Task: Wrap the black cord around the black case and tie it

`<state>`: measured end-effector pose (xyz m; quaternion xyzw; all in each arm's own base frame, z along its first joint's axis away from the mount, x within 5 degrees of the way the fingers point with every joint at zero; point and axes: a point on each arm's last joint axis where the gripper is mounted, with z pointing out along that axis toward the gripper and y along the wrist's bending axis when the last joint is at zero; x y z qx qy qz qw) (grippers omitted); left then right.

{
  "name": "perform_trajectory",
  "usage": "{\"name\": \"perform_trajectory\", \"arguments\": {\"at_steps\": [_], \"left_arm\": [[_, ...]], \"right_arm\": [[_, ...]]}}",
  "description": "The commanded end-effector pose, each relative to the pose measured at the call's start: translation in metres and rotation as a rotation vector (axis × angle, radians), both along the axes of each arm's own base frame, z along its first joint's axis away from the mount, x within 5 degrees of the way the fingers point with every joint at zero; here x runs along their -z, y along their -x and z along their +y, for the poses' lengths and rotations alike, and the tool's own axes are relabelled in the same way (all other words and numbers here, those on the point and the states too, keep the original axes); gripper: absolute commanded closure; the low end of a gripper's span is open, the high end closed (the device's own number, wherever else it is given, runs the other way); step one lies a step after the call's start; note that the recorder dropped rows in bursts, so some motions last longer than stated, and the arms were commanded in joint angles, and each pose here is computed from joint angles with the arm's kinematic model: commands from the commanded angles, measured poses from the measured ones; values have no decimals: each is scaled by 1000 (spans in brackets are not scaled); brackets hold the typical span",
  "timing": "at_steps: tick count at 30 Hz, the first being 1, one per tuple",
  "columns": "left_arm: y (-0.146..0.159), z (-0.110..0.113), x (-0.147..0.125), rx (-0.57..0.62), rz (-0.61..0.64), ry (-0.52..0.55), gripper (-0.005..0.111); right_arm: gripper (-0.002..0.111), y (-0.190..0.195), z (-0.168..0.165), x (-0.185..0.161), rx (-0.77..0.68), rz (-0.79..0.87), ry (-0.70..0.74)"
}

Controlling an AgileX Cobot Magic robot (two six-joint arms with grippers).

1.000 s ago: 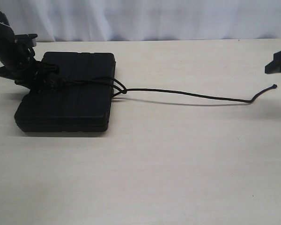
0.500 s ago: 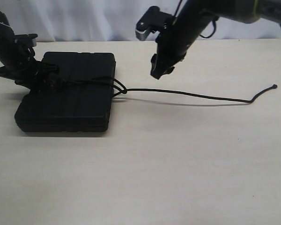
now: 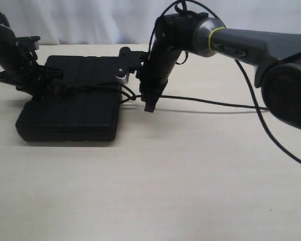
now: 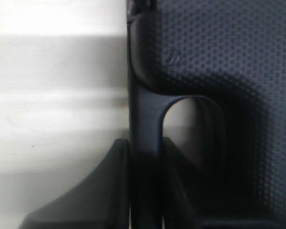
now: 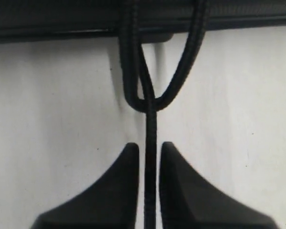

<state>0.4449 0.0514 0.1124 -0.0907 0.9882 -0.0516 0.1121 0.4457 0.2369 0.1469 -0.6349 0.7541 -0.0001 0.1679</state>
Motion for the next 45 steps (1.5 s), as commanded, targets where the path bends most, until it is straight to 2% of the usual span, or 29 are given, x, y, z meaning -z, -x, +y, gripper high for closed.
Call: {"name": "perform_trajectory", "arguments": {"at_steps": [1,7,22,27,33,40,45], "left_arm": [[0,5,6,3,2,-17,107],[-1,5,6,3,-8,-21,107],[-6,1,4,-26,-57,32,107],[-7,1,3,-31,-74,35,107],[-9,-4,2,-41,-91,93,107],[-14,-27,-2,39,-144,195,107],[-15,-44,-2,102,-150,197,102]], "right_arm": [[104,-3,-2,2,54,-12,13],[104,-8,-14,-8,159,-38,44],[104,-31,-104,-19,418,48,65],[104,-32,-115,-19,447,68,73],[104,-32,-115,-18,455,72,69],[104,-30,-117,-18,491,93,68],[104,-29,-128,-17,583,127,91]]}}
